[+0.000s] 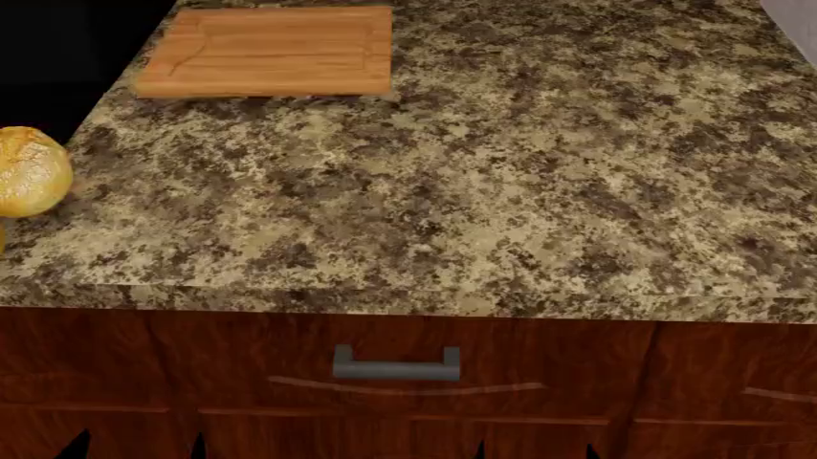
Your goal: Place the bread and cheese on the cutting board.
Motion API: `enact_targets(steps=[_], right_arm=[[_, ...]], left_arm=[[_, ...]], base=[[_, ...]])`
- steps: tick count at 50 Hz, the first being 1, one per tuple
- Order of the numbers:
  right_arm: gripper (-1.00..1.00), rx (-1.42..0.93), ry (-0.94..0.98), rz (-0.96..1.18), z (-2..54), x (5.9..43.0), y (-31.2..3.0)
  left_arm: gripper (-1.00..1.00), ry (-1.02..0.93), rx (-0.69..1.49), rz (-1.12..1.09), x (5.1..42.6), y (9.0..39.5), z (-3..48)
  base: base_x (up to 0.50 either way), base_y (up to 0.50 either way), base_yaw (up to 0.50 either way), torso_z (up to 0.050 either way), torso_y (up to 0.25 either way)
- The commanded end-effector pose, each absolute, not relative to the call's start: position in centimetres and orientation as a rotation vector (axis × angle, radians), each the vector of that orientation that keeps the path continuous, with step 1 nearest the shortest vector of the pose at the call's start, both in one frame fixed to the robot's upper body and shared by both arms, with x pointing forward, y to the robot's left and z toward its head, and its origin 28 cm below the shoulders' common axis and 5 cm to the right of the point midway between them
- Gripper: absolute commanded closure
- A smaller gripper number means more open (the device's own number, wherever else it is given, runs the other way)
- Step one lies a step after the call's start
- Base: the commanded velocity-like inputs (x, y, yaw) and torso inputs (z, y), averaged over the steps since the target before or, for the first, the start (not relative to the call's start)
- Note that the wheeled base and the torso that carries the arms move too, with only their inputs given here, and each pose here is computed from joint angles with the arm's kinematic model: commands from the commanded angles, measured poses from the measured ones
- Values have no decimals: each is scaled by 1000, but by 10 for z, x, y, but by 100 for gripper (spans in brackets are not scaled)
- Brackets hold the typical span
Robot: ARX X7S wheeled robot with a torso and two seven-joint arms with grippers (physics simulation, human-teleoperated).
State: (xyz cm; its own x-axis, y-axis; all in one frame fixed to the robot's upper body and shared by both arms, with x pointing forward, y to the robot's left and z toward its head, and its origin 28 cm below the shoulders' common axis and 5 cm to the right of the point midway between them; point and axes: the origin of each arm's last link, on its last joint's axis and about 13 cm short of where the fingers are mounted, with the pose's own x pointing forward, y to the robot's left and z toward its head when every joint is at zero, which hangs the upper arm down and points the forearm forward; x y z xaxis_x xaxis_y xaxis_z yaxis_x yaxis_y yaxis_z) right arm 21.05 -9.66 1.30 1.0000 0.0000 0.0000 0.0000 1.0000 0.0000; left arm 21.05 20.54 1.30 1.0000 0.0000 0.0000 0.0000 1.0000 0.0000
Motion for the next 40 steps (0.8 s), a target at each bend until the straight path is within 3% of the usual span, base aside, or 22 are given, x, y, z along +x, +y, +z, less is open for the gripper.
enact_targets(steps=[1, 13, 19, 25, 34, 40], right_arm=[[-100, 0, 0, 0, 13, 211, -96], [-100, 7, -14, -57, 23, 210, -99], [-100, -33, -232, -61, 116, 215, -108], [-100, -20, -305, -39, 152, 227, -111], [-100, -15, -271, -47, 139, 229, -119], [-100, -82, -272, -41, 141, 228, -111]], left_arm=[[-100, 0, 0, 0, 211, 205, 12], [-100, -103, 10, 0, 207, 210, 21], [-100, -252, 71, 55, 230, 217, 83], [-100, -380, 30, 35, 239, 215, 137], [-100, -409, -14, 56, 241, 226, 140], [-100, -430, 7, 95, 239, 226, 141]], base=[[0, 0, 0, 0, 0], [0, 0, 0, 37, 0], [0, 0, 0, 50, 0], [0, 0, 0, 50, 0], [0, 0, 0, 50, 0], [55, 500, 0, 50, 0]])
